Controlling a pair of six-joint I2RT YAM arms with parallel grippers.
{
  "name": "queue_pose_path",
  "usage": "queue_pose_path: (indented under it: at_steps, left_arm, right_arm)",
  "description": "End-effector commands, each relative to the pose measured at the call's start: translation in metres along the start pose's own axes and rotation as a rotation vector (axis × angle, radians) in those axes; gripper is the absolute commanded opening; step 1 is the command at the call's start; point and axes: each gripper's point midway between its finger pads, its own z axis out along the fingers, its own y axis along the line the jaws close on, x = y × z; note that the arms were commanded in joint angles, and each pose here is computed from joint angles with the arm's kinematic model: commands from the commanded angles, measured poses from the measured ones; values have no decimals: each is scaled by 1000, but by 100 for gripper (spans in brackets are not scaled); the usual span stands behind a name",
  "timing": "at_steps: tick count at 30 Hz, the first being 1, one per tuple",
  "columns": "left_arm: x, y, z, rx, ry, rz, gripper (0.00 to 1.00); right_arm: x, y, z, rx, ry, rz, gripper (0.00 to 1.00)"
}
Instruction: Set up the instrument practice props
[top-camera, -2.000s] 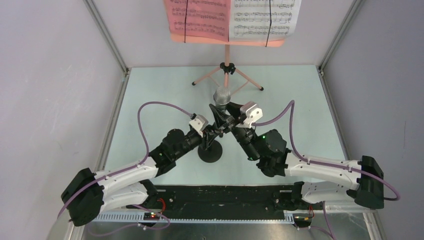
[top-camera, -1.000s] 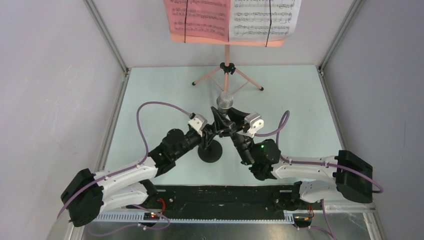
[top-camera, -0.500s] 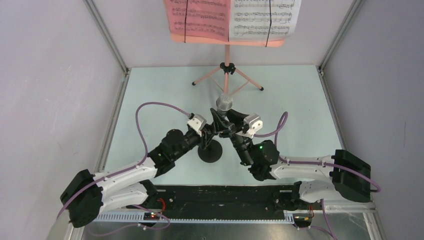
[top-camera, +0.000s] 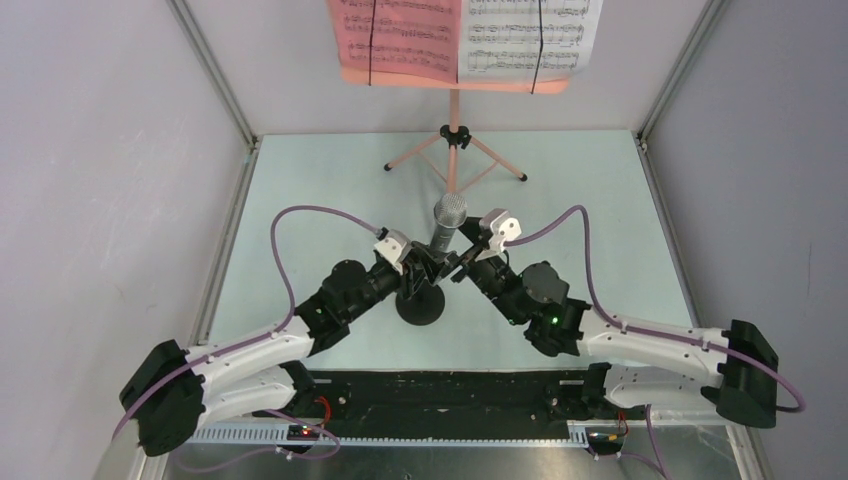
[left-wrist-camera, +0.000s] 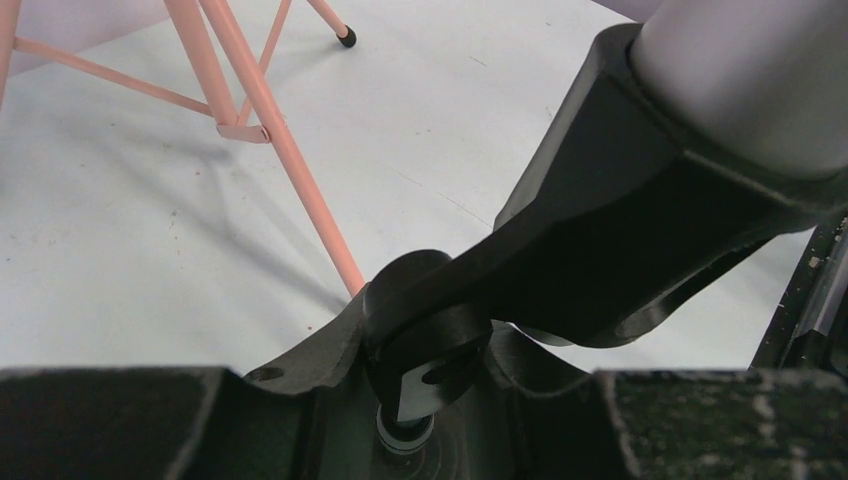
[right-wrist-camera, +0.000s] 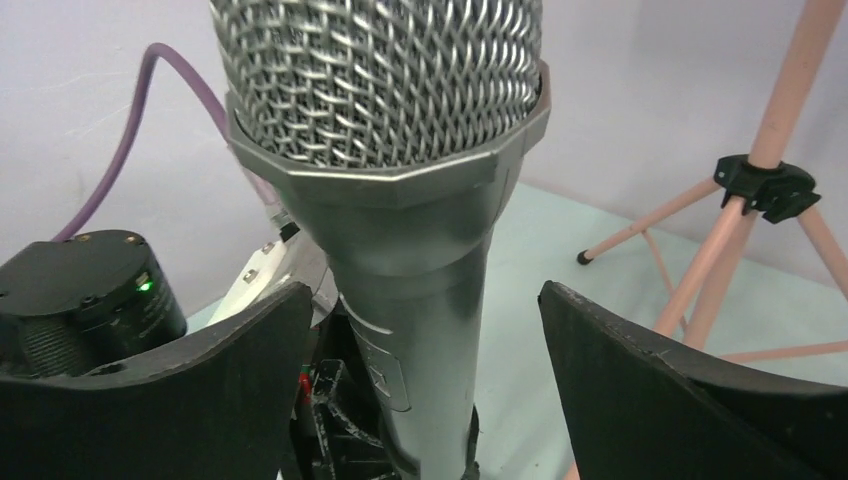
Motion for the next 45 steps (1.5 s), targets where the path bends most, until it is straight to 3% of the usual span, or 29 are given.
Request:
queue_pose_path:
  at_steps: [1, 13, 19, 23, 26, 41, 45]
  left_arm:
    - [8, 3, -4, -13, 14, 16, 0]
    - [7, 5, -5, -26, 11, 15, 0]
    - [6, 5, -4, -28, 12, 16, 0]
    - [5, 6, -3, -31, 12, 18, 0]
    - [5, 6, -3, -31, 15, 19, 0]
    - [14, 9, -5, -42, 46, 38, 2]
    - [18, 13, -7, -62, 63, 40, 27]
  right_arm:
    - [-10, 8, -6, -72, 66, 84, 90]
    - [-45, 8, -7, -102, -40, 104, 79]
    - [-40, 3, 3, -80, -24, 120, 50]
    - [-29, 1, 2, -66, 15, 114, 17]
    - [-19, -2, 1, -50, 49, 90, 1]
    - [32, 10, -7, -90, 171, -9, 0]
    - [17, 10, -6, -95, 125, -13, 0]
